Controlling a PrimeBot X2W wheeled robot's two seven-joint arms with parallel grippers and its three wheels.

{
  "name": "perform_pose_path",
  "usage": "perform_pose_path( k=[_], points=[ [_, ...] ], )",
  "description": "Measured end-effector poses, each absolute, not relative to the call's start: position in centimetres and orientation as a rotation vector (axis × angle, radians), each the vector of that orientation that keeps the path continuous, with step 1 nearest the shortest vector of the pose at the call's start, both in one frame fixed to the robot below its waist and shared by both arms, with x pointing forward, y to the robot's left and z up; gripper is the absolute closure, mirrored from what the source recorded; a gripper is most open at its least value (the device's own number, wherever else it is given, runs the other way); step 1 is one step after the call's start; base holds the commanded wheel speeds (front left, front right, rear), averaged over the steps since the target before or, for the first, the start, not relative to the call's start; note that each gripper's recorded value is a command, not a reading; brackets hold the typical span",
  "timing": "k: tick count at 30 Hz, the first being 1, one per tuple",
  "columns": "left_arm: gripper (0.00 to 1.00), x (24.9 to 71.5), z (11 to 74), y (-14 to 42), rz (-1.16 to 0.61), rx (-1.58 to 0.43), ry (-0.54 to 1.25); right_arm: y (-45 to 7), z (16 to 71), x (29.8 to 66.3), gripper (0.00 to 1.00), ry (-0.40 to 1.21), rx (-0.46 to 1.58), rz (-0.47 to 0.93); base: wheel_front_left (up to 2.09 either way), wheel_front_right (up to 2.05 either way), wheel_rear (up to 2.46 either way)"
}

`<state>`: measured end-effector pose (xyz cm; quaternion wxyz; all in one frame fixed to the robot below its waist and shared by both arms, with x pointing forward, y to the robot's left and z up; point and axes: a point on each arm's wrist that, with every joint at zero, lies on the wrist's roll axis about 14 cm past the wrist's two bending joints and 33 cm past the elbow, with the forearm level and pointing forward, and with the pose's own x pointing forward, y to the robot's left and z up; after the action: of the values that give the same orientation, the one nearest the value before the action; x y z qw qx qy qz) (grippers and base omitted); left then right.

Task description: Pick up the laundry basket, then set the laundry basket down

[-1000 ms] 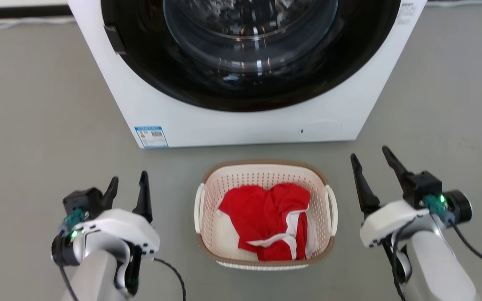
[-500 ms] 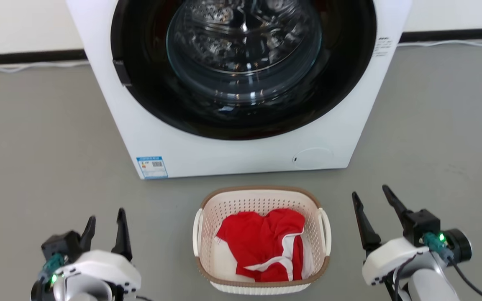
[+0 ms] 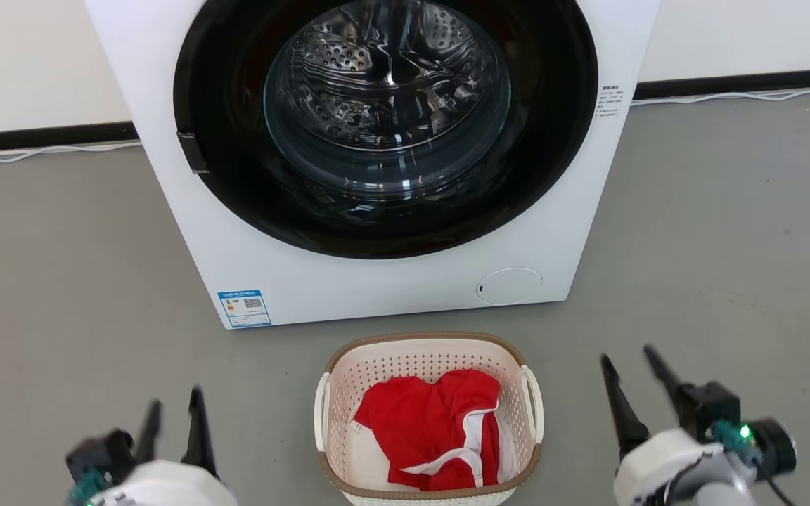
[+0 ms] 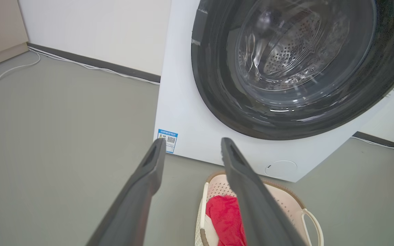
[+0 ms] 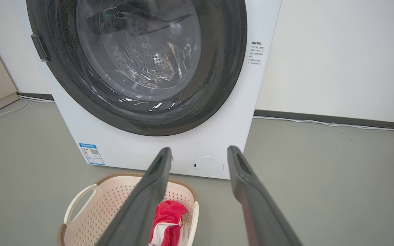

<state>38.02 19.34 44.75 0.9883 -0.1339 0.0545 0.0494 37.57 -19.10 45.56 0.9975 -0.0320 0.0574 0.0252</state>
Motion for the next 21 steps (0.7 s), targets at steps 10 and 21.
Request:
perform_pose_path(
  k=[10, 21],
  points=[
    [1.00, 35.1, 40.6, 19.1, 0.137, -0.325, 0.249, -19.2, 41.5, 34.9, 1.00, 0.246, 0.007, 0.025, 0.00, 0.00, 0.00],
    [1.00, 35.2, 40.8, 19.5, 0.171, -0.444, 0.251, -19.6, 42.2, 35.4, 1.00, 0.229, 0.157, -0.023, 0.00, 0.00, 0.00]
  ],
)
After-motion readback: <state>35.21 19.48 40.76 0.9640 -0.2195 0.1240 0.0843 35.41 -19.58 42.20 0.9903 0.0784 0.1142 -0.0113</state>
